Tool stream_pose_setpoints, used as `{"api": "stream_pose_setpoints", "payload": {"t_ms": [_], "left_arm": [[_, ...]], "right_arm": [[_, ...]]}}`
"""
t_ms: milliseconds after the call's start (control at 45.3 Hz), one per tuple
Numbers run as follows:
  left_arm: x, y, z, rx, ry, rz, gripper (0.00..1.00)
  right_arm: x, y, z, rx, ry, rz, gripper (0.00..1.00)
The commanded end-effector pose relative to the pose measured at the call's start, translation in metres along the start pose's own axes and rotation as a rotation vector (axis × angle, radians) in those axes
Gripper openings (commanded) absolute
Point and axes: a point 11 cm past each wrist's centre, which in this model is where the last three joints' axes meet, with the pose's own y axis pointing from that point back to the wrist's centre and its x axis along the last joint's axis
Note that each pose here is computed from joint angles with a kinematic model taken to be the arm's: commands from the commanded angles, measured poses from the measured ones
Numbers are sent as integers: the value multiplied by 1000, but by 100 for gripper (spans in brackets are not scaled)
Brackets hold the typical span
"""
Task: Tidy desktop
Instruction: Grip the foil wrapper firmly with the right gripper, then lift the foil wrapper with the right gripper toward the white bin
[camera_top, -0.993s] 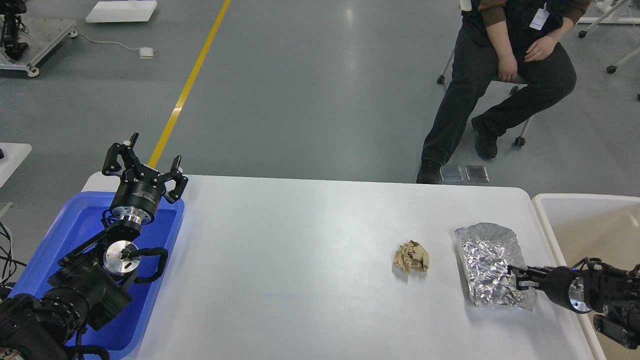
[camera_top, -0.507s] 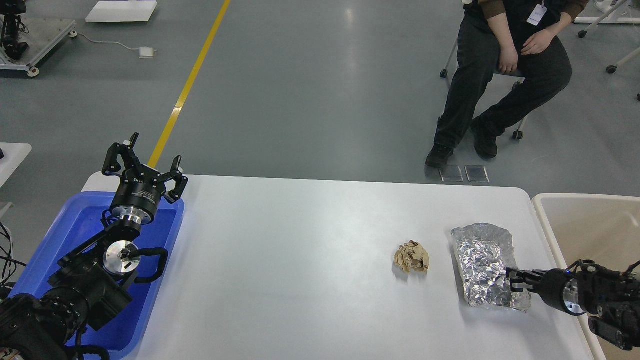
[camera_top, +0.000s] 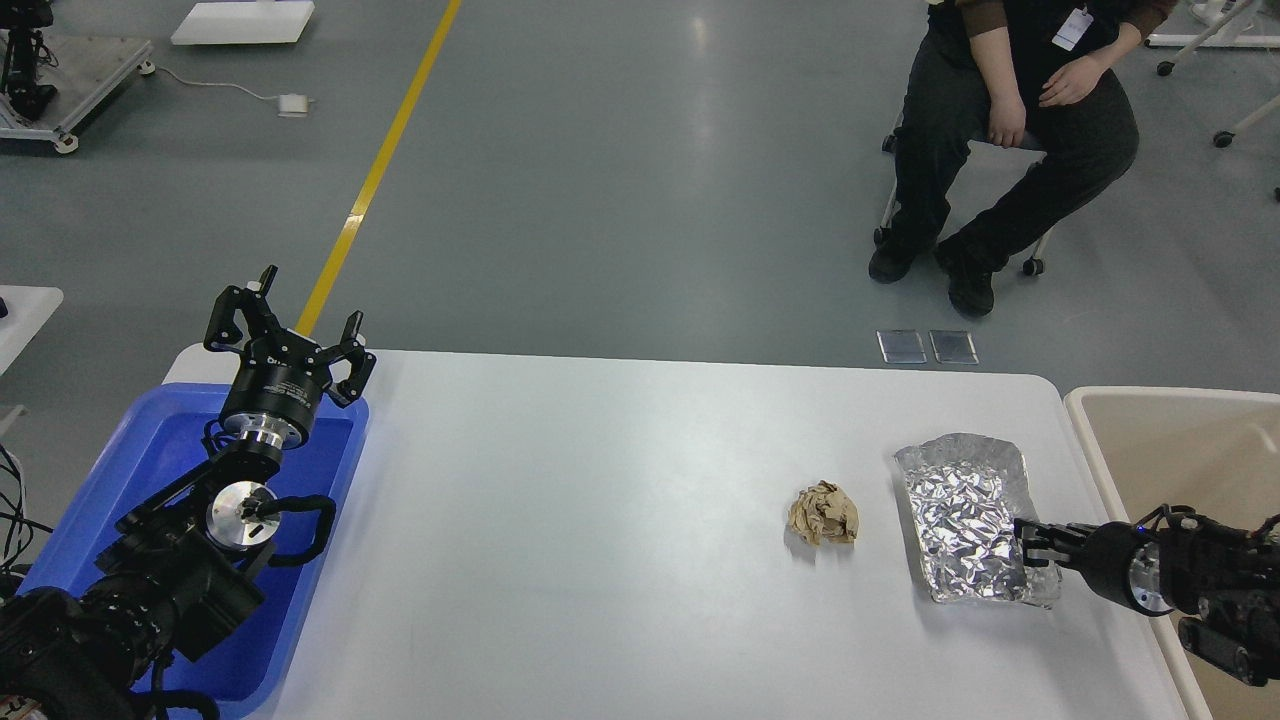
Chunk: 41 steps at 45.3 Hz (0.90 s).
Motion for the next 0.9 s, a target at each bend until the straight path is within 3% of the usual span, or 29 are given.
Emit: {"api": "stream_pose_setpoints", "payload": {"t_ms": [0,375,618,882], "left_arm": [[0,0,0,1,0,0,100],[0,0,0,1,0,0,100],[0,0,0,-1,0,0,100],[0,0,0,-1,0,0,100]], "right_arm": [[37,20,6,29,-61,67,0],[129,80,-15,157,-188,182,0],[173,117,-1,160,-265,200,0],[233,189,26,175,-392,307,0]]}}
